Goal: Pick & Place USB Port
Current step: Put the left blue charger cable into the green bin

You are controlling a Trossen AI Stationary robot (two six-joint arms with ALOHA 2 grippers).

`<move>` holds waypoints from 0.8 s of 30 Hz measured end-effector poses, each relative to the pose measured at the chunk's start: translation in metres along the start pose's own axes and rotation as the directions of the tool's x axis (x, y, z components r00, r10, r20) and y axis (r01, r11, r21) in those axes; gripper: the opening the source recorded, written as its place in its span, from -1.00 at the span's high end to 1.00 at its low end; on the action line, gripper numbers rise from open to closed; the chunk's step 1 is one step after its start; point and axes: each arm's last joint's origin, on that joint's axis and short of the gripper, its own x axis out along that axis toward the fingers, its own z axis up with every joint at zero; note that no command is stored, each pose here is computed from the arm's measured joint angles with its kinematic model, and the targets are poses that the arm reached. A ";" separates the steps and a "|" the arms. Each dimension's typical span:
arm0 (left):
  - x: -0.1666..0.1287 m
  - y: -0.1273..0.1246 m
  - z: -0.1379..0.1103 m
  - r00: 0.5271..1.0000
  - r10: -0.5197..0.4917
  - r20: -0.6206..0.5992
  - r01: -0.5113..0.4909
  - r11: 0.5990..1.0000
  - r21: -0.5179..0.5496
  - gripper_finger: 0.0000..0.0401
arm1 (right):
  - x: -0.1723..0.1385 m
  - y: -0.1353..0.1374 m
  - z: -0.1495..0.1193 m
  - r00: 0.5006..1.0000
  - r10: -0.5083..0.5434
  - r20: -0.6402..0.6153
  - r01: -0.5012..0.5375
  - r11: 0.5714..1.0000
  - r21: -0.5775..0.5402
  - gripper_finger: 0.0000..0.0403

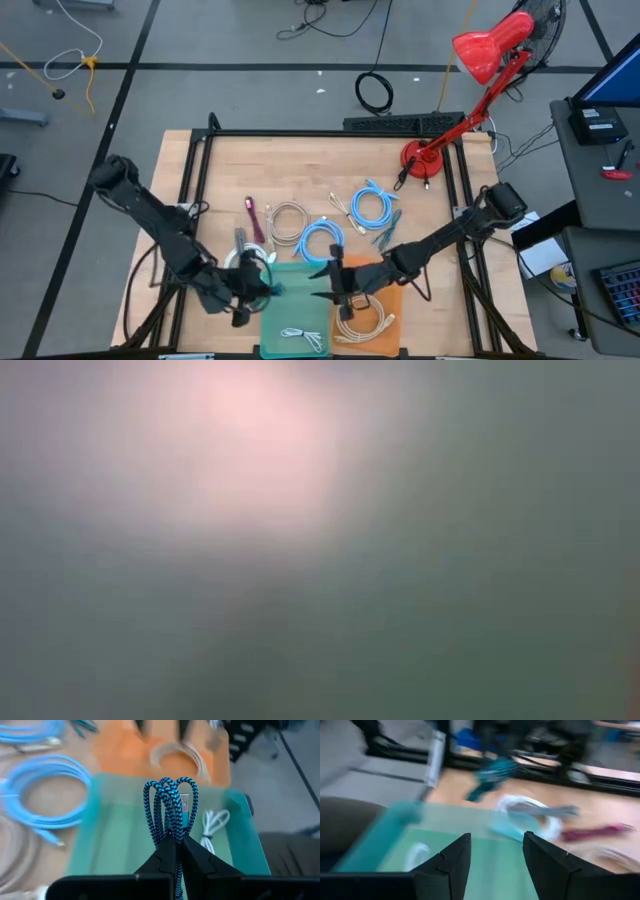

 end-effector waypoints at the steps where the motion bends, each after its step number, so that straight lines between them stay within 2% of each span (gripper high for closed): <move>1: 0.006 -0.001 -0.001 1.000 -0.016 -0.014 0.016 1.000 0.008 0.96 | -0.003 0.000 -0.001 0.998 -0.055 -0.026 0.054 0.998 -0.015 0.16; 5: 0.022 -0.001 0.005 0.997 -0.067 -0.034 0.068 0.998 0.015 0.96 | -0.015 -0.005 -0.006 0.952 -0.287 -0.108 0.284 0.958 -0.047 0.16; 8: 0.026 0.001 0.013 0.994 -0.095 -0.052 0.096 0.995 0.013 0.96 | -0.017 -0.007 -0.011 0.915 -0.375 -0.146 0.372 0.927 -0.052 0.16; 12: 0.024 0.000 0.030 0.989 -0.142 -0.038 0.142 0.990 0.011 0.96 | -0.017 -0.011 -0.016 0.905 -0.392 -0.168 0.392 0.919 -0.032 0.16; 16: 0.019 -0.007 0.047 0.979 -0.205 -0.015 0.206 0.977 0.057 0.96 | -0.017 -0.017 -0.032 0.889 -0.409 -0.207 0.411 0.911 -0.034 0.16; 24: 0.044 0.005 0.041 0.980 -0.145 -0.134 0.165 0.974 0.155 0.96 | -0.019 -0.025 -0.049 0.872 -0.427 -0.241 0.438 0.899 -0.008 0.16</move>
